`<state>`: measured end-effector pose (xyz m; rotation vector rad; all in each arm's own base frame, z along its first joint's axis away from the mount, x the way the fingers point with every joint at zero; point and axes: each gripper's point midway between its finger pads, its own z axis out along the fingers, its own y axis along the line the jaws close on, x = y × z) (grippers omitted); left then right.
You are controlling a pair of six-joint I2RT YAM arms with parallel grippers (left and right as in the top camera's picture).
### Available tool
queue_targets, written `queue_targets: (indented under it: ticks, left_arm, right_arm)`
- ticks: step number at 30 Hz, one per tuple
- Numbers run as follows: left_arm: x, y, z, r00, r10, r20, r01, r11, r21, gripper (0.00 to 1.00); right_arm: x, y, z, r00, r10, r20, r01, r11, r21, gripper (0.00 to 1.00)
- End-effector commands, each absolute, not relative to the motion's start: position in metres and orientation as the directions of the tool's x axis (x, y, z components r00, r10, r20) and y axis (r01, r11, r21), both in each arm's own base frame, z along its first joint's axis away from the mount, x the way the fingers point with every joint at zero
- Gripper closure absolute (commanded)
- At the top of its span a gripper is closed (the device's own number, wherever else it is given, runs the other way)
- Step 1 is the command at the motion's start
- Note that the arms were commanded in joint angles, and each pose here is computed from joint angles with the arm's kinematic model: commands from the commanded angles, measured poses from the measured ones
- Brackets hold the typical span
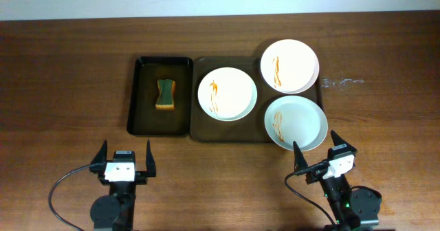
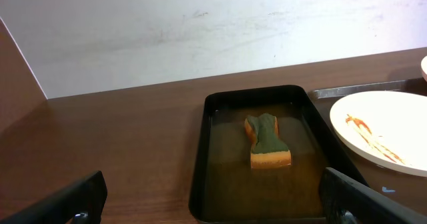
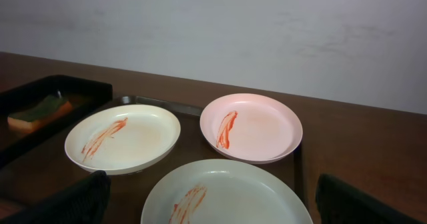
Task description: Clean dirty plates on tray and stack at the side
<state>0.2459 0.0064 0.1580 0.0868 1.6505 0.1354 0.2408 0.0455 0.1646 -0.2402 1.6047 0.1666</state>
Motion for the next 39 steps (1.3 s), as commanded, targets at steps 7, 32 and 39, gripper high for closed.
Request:
queue_targets:
  ticks: [7,32,39]
  left_arm:
    - [0.246,0.005,0.157,-0.08,0.155,-0.985,-0.013,0.988,0.156,0.0]
    - [0.241,-0.016,0.287,0.17,0.144,-0.975,0.071,0.985,0.158,0.0]
    - [0.268,-0.024,0.311,0.025,0.142,-0.989,0.14,0.979,0.145,0.0]
  right_arm:
    - [0.241,0.047,0.161,-0.045,-0.045,-0.998,-0.26,0.965,-0.031,0.02]
    - [0.224,0.06,0.254,0.146,-0.038,-0.989,-0.328,0.941,-0.085,0.02]
    - [0.234,0.062,0.292,0.027,-0.042,-0.999,-0.347,0.937,-0.049,0.02]
